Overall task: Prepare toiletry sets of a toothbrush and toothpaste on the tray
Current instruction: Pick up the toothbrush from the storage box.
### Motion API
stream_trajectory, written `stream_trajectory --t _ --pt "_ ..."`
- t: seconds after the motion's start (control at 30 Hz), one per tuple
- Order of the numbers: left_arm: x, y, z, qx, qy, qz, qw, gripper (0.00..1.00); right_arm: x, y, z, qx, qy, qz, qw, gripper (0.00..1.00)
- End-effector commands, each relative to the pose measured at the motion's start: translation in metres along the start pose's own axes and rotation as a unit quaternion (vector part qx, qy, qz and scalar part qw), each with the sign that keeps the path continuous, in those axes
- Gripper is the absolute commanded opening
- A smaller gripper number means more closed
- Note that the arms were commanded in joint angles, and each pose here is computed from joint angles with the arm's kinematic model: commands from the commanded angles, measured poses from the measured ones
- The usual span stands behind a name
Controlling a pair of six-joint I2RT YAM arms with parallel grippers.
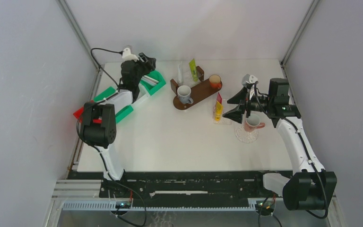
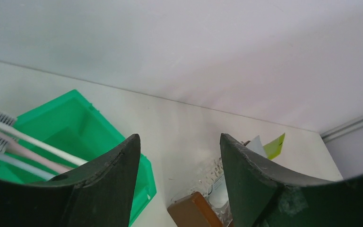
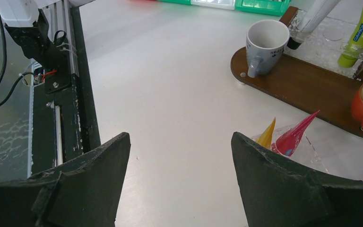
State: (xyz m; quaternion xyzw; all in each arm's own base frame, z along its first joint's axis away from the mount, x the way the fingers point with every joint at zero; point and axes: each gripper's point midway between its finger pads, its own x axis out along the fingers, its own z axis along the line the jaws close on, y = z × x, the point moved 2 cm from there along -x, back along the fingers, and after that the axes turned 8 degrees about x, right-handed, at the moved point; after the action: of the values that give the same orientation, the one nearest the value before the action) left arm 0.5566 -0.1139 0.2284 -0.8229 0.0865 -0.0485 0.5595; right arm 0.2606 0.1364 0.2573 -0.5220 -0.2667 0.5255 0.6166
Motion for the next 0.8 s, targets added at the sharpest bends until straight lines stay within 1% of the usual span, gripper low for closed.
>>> stream_trajectory --t 0.0,0.13,0.33,0.63,0.77 --pt "-0.01 -0.03 0.0 -0.017 -0.022 -0.016 0.999 0.68 -0.005 -0.018 0.006 -0.041 0.0 -0.015 0.999 0.86" --pt "-0.01 -0.025 0.012 -0.006 -0.055 0.001 0.998 0.69 -0.006 -0.019 0.006 -0.043 0.003 -0.016 0.999 0.86" --pt "-0.005 -0.019 0.014 -0.012 -0.066 0.017 0.998 0.7 -0.006 -0.02 0.006 -0.045 0.007 -0.016 0.999 0.86" --pt "0.004 -0.01 0.021 -0.019 -0.101 0.057 0.993 0.71 -0.006 -0.019 0.005 -0.044 0.01 -0.015 0.999 0.86" --pt "0.004 -0.009 0.028 -0.01 -0.138 0.066 0.988 0.71 -0.006 -0.02 0.004 -0.043 0.011 -0.015 0.999 0.86"
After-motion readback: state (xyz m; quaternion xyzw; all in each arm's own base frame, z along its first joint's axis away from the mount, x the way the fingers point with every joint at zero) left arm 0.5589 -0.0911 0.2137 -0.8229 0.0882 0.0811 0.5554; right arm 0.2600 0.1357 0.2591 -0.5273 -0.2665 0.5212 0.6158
